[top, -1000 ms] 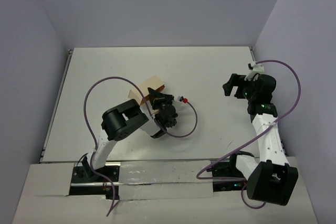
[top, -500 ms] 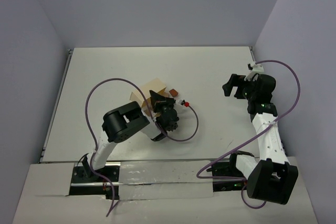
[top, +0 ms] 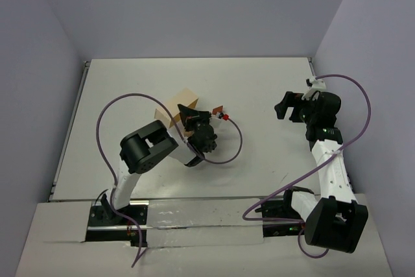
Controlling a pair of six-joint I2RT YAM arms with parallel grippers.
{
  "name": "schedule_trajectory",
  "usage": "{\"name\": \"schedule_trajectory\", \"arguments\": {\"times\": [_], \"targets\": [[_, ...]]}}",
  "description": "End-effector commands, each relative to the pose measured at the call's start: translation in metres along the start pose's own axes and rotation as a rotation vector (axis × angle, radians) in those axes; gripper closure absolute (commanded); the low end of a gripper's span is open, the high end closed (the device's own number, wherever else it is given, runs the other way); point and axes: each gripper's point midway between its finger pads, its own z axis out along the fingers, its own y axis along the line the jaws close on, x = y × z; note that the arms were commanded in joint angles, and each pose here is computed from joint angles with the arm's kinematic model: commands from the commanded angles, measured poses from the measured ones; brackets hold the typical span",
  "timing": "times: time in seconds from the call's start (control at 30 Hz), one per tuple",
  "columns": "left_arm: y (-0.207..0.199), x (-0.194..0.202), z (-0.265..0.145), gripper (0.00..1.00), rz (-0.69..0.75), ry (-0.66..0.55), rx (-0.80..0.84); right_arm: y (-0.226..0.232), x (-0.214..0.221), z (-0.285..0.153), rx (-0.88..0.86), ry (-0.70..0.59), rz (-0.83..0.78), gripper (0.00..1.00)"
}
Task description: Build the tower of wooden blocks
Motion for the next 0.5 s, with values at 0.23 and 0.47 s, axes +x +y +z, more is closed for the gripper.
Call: {"name": "schedule_trajectory", "arguments": {"times": [0.23, 0.47], "targets": [[0.058, 0.079, 0.007, 1.00, -0.719, 0.134, -0.069, 0.004, -0.017, -0.003, -0.019, -0.038, -0.006, 0.00], [-0.009, 0.047, 0.006, 1.00, -0.783, 0.100, 0.396, 0.004, -0.014, -0.001, -0.025, -0.026, -0.003, 0.00]]}}
